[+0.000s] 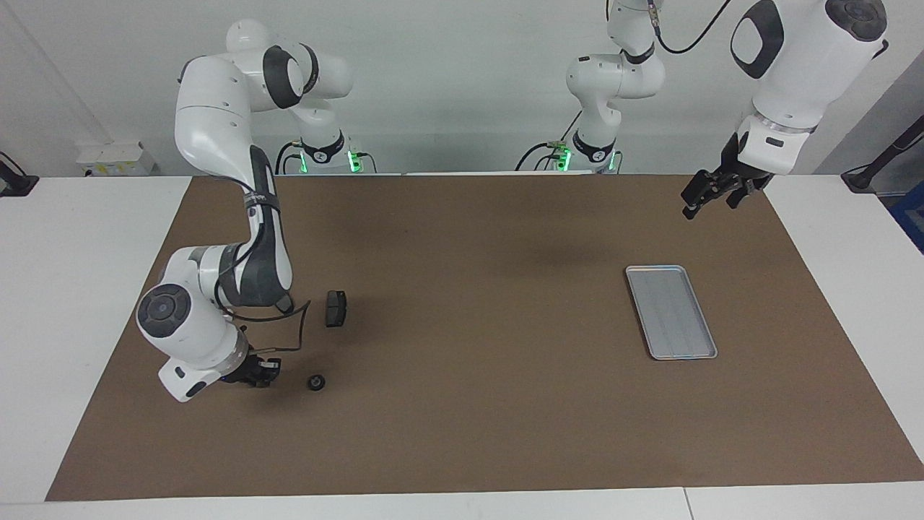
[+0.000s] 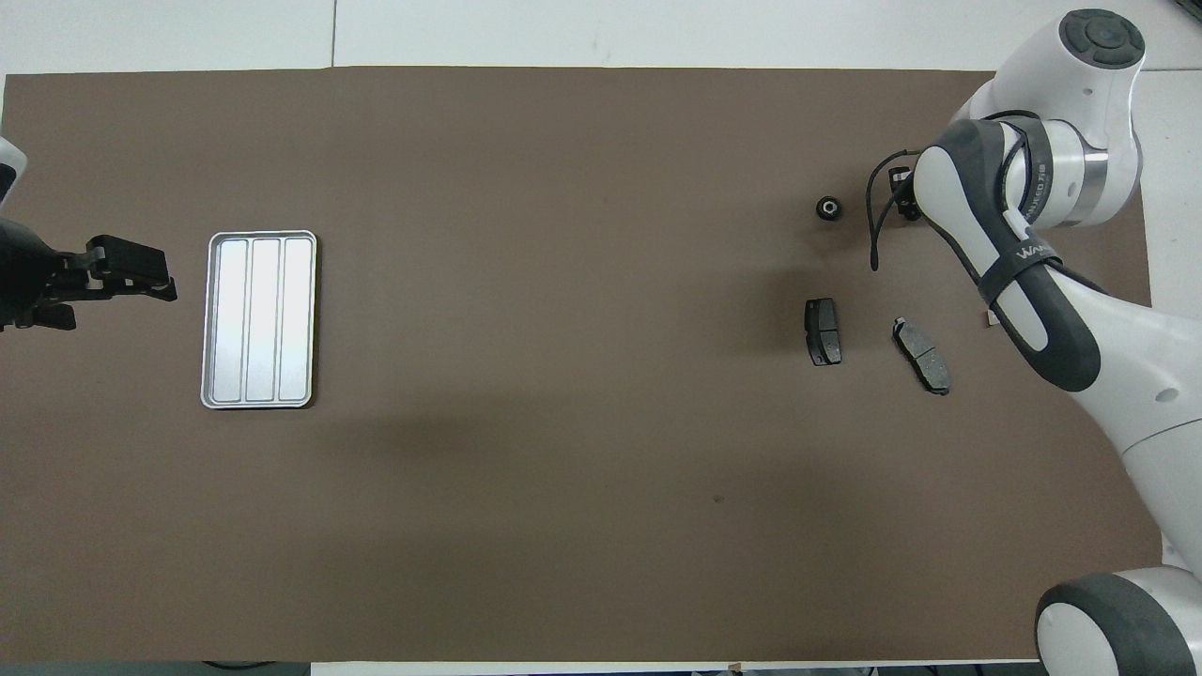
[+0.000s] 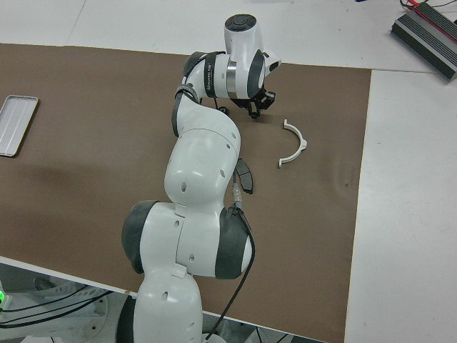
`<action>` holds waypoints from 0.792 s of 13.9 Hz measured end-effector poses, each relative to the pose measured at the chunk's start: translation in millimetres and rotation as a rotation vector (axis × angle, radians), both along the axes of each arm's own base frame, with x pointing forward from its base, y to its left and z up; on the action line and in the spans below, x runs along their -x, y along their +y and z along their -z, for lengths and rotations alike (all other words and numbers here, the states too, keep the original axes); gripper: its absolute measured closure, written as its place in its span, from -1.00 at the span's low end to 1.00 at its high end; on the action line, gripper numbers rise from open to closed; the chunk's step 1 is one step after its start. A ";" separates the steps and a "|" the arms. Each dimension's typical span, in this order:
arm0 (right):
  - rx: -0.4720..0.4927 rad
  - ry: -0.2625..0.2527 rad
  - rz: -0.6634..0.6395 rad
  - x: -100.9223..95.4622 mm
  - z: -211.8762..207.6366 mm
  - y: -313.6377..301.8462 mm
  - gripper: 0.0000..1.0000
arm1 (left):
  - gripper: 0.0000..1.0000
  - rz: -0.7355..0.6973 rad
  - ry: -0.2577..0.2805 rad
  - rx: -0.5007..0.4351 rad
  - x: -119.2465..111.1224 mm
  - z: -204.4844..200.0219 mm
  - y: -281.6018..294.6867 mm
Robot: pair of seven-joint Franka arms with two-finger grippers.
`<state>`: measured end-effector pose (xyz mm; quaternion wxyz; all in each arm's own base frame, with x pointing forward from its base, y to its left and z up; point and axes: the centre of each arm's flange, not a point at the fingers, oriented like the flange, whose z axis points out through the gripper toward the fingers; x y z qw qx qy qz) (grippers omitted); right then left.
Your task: Place bearing gear from tray to pile
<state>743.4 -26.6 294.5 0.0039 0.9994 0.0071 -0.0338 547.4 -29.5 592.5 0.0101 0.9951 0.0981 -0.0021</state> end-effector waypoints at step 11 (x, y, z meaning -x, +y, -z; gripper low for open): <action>0.015 0.078 0.046 7.0 -9.1 -1.6 -0.74 | -1.00 0.000 0.001 0.000 0.1 0.7 0.1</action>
